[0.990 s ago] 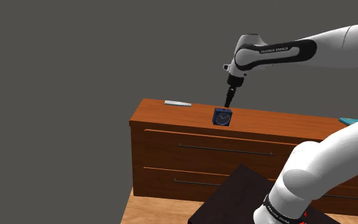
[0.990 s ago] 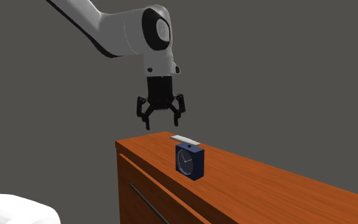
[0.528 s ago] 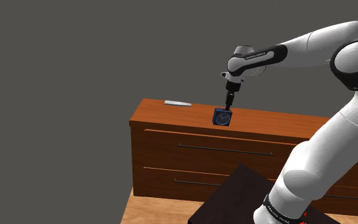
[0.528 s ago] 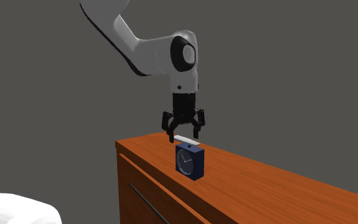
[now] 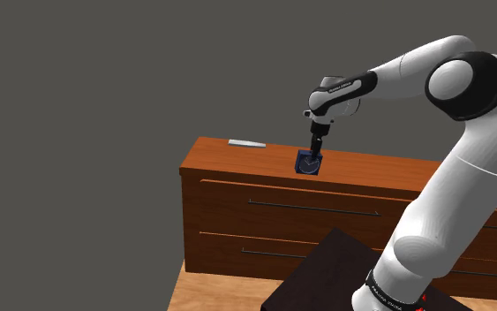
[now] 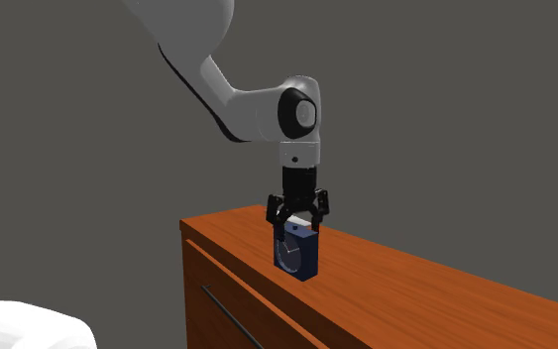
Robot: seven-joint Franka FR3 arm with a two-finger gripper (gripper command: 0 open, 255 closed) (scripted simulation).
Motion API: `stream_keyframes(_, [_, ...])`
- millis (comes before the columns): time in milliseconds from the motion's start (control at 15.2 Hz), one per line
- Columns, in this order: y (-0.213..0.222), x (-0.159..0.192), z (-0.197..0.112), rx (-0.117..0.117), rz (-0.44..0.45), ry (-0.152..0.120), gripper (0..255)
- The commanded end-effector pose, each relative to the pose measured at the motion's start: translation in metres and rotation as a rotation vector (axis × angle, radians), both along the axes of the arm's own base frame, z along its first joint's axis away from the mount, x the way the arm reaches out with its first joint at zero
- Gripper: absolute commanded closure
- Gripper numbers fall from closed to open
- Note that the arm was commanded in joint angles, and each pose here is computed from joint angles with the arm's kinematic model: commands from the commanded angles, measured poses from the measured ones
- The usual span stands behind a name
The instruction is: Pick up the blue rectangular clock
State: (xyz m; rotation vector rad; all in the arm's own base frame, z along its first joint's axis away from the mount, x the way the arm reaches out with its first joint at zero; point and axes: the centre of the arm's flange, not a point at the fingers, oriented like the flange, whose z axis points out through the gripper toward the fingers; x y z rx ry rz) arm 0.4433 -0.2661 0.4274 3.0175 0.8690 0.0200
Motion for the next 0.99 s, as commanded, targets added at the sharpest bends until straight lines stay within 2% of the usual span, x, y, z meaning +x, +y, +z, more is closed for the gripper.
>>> stream_keyframes(0, [-0.001, 0.001, -0.011, 0.0, 0.0, 0.0, 0])
stream_keyframes(132, [-0.001, 0.0, -0.014, 0.0, 0.0, 0.0, 0])
stream_keyframes(198, [-0.001, 0.001, -0.015, 0.0, 0.0, 0.0, 255])
stream_keyframes(792, [-0.001, 0.001, -0.014, 0.0, 0.0, 0.0, 255])
stream_keyframes(924, [-0.001, 0.001, -0.004, 0.0, 0.0, 0.0, 255])
